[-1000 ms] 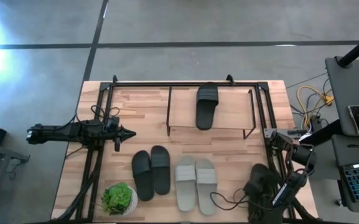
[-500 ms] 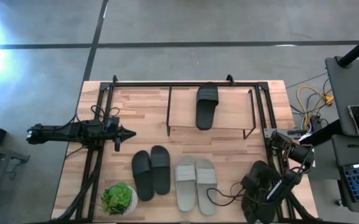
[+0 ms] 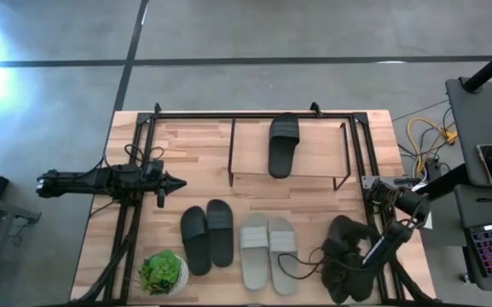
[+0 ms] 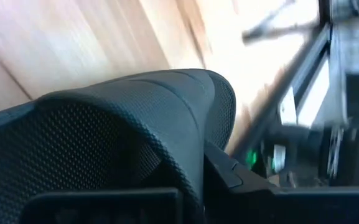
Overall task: Pick and place slides into the shelf
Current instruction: Put the black slide on the shelf
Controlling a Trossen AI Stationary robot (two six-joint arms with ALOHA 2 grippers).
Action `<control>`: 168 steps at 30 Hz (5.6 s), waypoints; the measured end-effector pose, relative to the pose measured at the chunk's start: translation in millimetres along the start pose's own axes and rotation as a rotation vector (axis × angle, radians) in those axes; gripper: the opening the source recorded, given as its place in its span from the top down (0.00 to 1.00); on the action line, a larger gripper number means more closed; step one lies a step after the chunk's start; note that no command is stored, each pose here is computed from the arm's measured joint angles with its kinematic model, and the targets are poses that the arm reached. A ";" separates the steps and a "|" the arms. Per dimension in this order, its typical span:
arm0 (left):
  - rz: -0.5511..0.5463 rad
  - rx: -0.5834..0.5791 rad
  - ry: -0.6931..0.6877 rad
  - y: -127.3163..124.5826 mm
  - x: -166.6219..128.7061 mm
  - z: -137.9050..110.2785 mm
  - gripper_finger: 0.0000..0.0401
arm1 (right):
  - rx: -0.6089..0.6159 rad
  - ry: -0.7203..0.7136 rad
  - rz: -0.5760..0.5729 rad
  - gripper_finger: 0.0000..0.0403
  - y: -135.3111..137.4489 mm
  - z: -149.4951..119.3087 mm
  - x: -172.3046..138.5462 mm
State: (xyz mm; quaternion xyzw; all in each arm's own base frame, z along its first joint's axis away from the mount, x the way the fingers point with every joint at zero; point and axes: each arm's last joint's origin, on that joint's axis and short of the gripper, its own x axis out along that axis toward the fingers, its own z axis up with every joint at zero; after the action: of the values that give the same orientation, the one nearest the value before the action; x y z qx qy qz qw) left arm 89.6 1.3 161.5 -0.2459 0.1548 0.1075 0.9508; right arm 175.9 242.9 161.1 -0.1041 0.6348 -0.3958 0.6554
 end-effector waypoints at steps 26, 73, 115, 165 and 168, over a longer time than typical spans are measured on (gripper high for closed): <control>0.000 0.000 0.000 0.0 0.0 0.0 1.00 | -0.070 -0.523 -0.050 0.97 -185.9 137.0 -31.6; 0.000 0.000 0.000 0.0 0.0 0.0 1.00 | -0.164 -0.266 -0.130 0.95 -254.0 197.2 110.5; 0.000 0.000 0.000 0.0 0.0 0.0 1.00 | -0.062 -0.182 0.127 0.60 -262.5 171.7 87.5; 0.001 0.001 0.002 0.0 0.2 -0.2 1.00 | 0.713 0.181 0.431 0.98 -300.5 100.4 59.0; 0.000 0.000 0.000 0.0 0.0 -0.1 1.00 | 0.738 0.237 0.443 0.98 -307.1 104.3 69.3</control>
State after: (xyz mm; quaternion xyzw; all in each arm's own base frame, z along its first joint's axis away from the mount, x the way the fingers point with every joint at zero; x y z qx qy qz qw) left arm 89.7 1.2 161.4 -0.2458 0.1550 0.1074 0.9508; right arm 144.3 -44.6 323.4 0.3213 0.5289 -0.4550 0.6403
